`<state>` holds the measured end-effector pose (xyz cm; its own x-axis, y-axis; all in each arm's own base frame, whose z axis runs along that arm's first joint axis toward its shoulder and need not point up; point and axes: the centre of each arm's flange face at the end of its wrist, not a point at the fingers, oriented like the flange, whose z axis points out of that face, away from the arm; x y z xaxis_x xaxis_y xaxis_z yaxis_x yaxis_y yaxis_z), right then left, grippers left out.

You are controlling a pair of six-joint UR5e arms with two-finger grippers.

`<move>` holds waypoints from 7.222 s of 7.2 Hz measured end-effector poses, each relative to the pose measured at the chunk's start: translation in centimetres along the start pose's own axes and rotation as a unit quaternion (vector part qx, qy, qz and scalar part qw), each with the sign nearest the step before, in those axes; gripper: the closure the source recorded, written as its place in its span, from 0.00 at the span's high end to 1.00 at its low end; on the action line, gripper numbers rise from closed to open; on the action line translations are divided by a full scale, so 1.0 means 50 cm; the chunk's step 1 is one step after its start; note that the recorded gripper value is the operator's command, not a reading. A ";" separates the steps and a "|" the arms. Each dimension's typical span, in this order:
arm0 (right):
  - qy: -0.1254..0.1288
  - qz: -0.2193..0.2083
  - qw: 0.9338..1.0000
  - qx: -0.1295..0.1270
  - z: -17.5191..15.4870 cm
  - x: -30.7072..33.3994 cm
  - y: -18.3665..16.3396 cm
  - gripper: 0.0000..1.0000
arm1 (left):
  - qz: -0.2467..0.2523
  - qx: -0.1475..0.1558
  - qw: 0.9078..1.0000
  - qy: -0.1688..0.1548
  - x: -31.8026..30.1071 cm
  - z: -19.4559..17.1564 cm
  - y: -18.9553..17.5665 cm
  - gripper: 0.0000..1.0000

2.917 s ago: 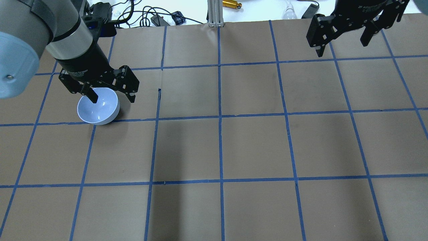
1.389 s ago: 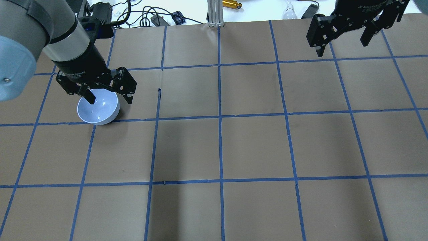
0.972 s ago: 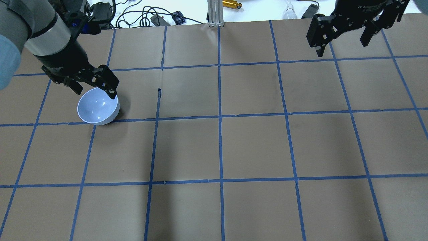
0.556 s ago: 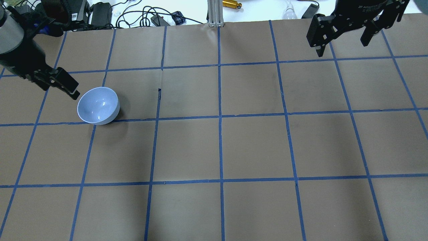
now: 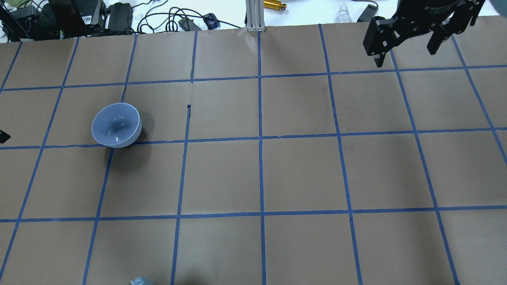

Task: Stack green bowl on blue bowl
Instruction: 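Move the left gripper away from the blue bowl toward the green bowl nearer the robot, then lower the left gripper onto the mint green bowl rim and grasp it, then lift the green bowl with the left gripper and carry it over the blue bowl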

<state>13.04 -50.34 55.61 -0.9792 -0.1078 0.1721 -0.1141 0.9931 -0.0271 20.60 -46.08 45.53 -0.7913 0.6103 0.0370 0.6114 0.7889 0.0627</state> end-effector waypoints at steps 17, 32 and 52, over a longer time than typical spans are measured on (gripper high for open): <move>0.000 0.000 1.000 0.000 0.000 0.000 0.000 1.00 | 0.315 -0.001 0.948 -0.032 -0.340 0.465 0.605 1.00; 0.000 0.000 1.000 0.000 0.000 0.000 0.000 1.00 | 0.317 -0.014 0.948 -0.023 -0.378 0.524 0.629 0.00; 0.000 0.000 1.000 0.000 0.000 0.000 0.000 1.00 | 0.253 0.039 0.959 -0.120 0.039 0.159 -0.287 0.00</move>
<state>13.05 -50.34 55.61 -0.9791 -0.1080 0.1721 -0.1143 0.9931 -0.0271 10.34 -55.62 36.76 -0.3744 0.9078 -0.1888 0.9226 0.3850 0.0216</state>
